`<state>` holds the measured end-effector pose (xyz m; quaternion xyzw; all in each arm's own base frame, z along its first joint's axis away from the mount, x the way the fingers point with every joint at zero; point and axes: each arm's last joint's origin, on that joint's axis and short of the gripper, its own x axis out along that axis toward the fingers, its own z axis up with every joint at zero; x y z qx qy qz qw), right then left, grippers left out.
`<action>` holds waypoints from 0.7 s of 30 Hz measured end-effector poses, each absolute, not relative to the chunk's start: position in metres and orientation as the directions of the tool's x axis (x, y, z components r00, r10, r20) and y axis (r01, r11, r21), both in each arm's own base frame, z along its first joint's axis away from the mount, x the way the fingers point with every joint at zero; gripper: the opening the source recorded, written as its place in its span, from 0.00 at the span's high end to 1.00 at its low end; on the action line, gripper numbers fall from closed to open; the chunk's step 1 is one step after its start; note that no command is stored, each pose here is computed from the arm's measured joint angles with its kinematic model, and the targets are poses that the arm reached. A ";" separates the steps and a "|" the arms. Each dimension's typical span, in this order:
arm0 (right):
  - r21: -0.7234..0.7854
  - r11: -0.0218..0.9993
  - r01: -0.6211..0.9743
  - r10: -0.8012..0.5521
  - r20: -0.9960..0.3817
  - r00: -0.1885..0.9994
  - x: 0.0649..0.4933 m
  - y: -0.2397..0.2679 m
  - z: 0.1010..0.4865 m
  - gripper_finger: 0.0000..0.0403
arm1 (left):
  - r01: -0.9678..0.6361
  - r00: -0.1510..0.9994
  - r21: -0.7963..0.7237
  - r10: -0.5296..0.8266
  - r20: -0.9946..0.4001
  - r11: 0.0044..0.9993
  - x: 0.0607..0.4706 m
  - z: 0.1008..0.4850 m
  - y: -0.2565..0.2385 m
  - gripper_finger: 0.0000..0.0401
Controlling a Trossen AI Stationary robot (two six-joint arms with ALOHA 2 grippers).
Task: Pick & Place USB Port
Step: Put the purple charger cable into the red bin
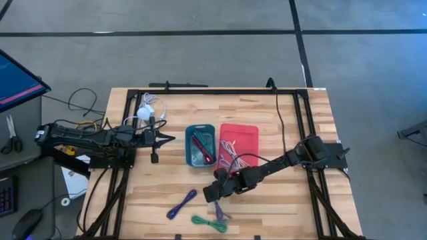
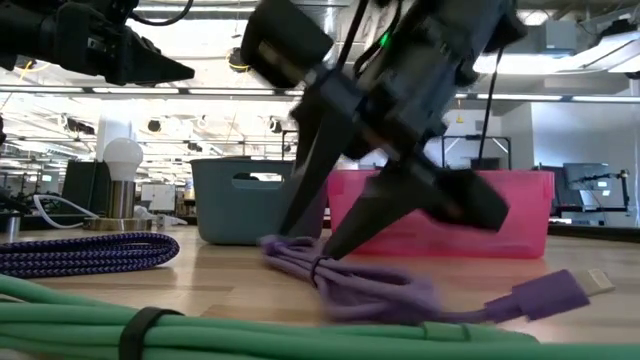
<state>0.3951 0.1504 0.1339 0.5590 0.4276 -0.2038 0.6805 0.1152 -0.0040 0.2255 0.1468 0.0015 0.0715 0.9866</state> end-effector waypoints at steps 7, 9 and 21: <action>0.619 0.274 0.736 0.297 -0.782 0.548 0.407 0.154 0.101 0.78 | -0.140 0.990 0.290 0.141 0.018 0.947 0.115 0.226 -0.004 0.98; 0.646 0.268 0.715 0.317 -0.760 0.567 0.411 0.156 0.096 0.80 | -0.140 0.990 0.290 0.141 0.017 0.947 0.115 0.225 -0.004 0.98; 0.671 0.325 0.666 0.307 -0.741 0.597 0.414 0.155 0.110 0.98 | -0.140 0.990 0.290 0.141 0.018 0.947 0.115 0.226 -0.004 0.98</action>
